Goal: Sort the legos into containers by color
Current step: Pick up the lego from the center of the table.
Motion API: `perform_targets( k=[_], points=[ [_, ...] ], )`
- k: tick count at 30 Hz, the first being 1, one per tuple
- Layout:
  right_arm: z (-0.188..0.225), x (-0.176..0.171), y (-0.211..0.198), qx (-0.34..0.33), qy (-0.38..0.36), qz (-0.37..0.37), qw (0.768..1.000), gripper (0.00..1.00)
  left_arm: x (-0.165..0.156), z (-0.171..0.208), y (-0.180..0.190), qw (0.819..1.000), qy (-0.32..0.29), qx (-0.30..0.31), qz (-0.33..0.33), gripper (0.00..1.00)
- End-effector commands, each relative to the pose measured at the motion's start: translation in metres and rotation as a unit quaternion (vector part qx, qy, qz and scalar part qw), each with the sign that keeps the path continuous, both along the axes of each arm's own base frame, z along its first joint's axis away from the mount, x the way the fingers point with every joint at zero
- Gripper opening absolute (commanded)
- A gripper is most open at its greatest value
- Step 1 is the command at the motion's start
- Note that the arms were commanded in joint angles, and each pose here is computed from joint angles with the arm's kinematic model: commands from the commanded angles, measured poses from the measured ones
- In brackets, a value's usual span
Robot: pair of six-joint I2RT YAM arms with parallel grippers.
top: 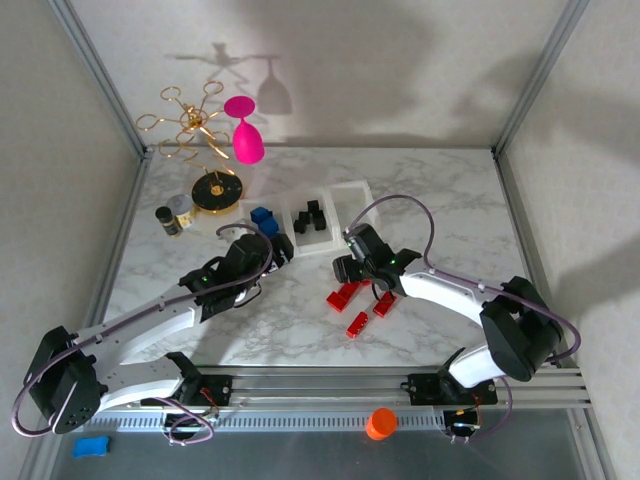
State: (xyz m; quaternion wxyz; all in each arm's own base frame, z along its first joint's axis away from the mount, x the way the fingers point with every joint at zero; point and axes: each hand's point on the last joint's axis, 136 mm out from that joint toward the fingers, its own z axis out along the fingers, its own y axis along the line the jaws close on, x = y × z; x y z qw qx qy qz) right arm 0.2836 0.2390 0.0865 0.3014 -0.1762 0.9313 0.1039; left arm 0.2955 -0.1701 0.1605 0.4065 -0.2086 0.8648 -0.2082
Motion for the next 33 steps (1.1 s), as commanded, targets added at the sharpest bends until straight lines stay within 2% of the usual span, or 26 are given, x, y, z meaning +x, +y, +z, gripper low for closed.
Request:
perform_targets(
  k=[1,12,22,26,33],
  points=[
    [-0.008,0.003,-0.001,-0.017,-0.004,0.003,1.000,0.67,0.000,0.006,0.002,1.000,-0.014,-0.017,0.017,0.99],
    [-0.028,0.020,0.010,-0.033,-0.006,0.000,0.999,0.67,0.003,0.000,0.002,1.000,-0.005,0.001,0.019,1.00],
    [-0.041,0.024,0.018,-0.038,0.003,0.009,0.999,0.53,0.004,-0.001,0.003,1.000,-0.001,0.012,0.021,1.00],
    [-0.036,0.024,0.018,-0.029,-0.002,0.009,1.000,0.45,0.004,0.000,0.003,1.000,-0.005,0.012,0.021,1.00],
    [-0.012,0.027,0.021,-0.002,-0.009,0.007,1.000,0.42,0.007,0.011,-0.002,1.000,-0.014,0.006,0.012,1.00]
  ],
)
